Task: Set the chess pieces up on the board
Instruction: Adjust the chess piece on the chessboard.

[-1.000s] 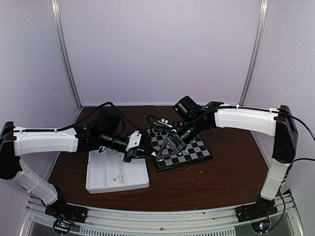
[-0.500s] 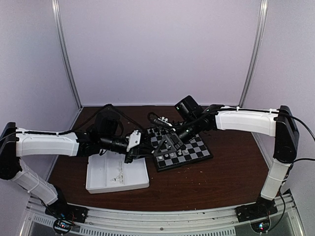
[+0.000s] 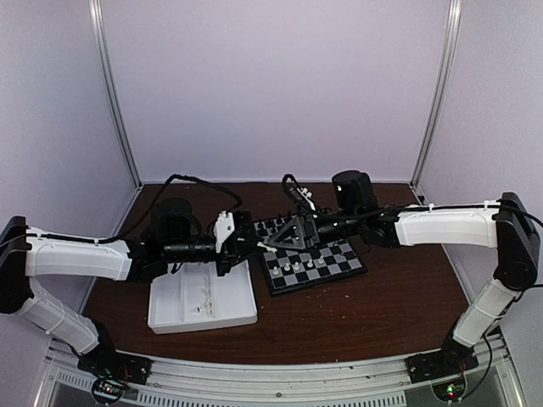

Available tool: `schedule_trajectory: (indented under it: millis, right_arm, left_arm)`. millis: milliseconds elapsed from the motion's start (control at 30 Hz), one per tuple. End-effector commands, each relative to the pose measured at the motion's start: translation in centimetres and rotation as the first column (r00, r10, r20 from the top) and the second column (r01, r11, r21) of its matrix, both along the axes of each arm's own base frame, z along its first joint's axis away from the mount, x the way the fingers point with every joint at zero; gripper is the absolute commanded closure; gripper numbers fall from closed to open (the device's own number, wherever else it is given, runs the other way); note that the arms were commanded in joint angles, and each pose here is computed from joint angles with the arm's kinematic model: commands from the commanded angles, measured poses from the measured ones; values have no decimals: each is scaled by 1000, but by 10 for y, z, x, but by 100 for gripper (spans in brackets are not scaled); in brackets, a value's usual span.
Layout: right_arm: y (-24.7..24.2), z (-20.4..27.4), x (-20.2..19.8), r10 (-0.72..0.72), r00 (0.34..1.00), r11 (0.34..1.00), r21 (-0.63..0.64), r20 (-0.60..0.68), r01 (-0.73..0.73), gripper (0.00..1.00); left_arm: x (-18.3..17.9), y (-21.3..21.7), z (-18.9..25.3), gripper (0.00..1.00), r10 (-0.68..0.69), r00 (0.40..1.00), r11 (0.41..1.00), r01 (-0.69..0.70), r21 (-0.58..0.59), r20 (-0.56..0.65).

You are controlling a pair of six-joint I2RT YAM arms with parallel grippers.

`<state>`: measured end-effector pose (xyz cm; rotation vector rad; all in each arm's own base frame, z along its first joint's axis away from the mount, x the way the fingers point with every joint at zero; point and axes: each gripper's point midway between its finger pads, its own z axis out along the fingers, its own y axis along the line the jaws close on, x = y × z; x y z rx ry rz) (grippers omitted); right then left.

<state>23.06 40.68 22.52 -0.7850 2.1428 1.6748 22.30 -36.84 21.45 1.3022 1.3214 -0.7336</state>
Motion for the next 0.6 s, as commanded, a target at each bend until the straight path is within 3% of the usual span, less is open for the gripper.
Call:
schedule_trajectory:
  millis: [0,300,467,567]
  right_arm:
    - [-1,39,23,-153,988,981,126,36,147,57]
    - [2,33,21,-129,992,984,126,4,127,61]
    - [3,41,15,-93,996,981,172,-2,92,55]
    - [4,37,12,-84,996,982,167,-9,85,57]
  left_arm:
    - [6,2,38,93,51,998,989,-45,-141,43]
    - [9,4,43,91,74,996,983,-66,-172,46]
    - [15,8,44,91,122,991,978,-112,-174,47]
    - [17,9,46,91,134,990,976,-123,-179,50]
